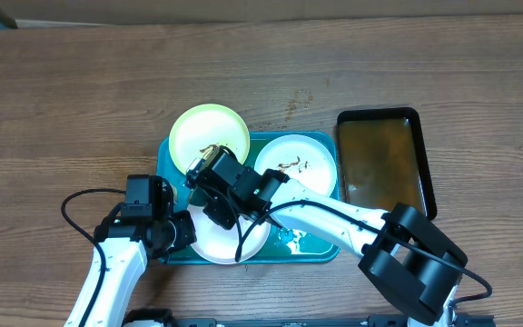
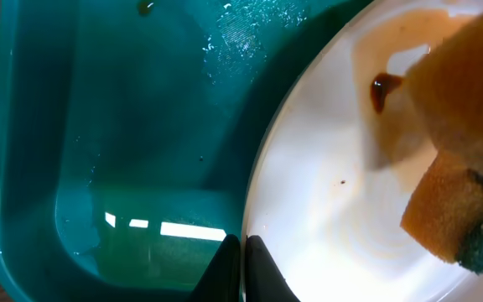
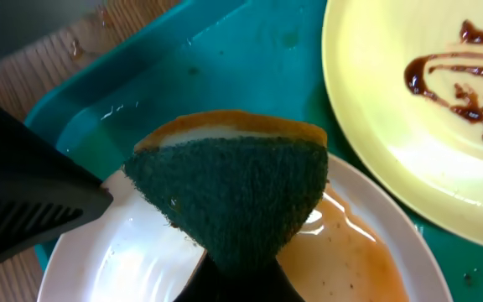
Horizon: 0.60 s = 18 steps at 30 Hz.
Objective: Clean dirty plates on tray and stack at the side
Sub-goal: 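Scrub the front white plate with the sponge while left gripper holds it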
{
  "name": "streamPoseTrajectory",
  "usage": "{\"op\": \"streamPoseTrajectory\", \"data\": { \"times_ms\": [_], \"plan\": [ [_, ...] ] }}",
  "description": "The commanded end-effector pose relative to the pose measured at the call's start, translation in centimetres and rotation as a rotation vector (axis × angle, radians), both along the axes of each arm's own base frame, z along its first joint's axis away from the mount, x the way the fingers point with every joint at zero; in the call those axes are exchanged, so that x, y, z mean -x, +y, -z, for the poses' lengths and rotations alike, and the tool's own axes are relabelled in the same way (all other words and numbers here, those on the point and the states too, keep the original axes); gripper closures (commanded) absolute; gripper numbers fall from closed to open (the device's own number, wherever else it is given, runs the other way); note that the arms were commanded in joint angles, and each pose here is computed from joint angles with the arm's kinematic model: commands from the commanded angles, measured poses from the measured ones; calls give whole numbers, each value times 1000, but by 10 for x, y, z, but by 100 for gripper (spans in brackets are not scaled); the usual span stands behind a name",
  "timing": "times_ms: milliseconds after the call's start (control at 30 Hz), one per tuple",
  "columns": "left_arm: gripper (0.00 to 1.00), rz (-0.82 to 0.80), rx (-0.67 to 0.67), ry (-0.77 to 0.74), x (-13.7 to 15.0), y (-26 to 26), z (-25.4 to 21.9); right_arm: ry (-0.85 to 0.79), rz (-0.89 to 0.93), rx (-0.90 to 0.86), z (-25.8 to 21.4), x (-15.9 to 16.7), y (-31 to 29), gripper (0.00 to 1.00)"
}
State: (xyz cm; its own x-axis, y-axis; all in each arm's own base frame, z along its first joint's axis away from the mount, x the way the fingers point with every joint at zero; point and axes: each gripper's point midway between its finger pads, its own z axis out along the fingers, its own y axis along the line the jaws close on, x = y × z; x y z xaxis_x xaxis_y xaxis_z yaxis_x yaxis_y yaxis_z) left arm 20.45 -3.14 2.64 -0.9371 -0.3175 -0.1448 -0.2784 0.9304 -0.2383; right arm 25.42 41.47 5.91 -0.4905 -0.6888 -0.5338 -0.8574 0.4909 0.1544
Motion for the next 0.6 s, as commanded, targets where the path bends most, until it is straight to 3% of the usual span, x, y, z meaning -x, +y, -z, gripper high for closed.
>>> {"op": "streamPoseTrajectory", "data": {
  "times_ms": [0, 300, 567],
  "plan": [
    [96, 40, 11, 7, 4, -3, 3, -33, 0, -23, -6, -6, 4, 96],
    [96, 42, 20, 8, 4, -5, 3, -24, 71, -96, 11, -20, 24, 96],
    [96, 45, 37, 12, 5, -8, 2, -40, 137, 6, 47, -33, 7, 96]
  ]
}}
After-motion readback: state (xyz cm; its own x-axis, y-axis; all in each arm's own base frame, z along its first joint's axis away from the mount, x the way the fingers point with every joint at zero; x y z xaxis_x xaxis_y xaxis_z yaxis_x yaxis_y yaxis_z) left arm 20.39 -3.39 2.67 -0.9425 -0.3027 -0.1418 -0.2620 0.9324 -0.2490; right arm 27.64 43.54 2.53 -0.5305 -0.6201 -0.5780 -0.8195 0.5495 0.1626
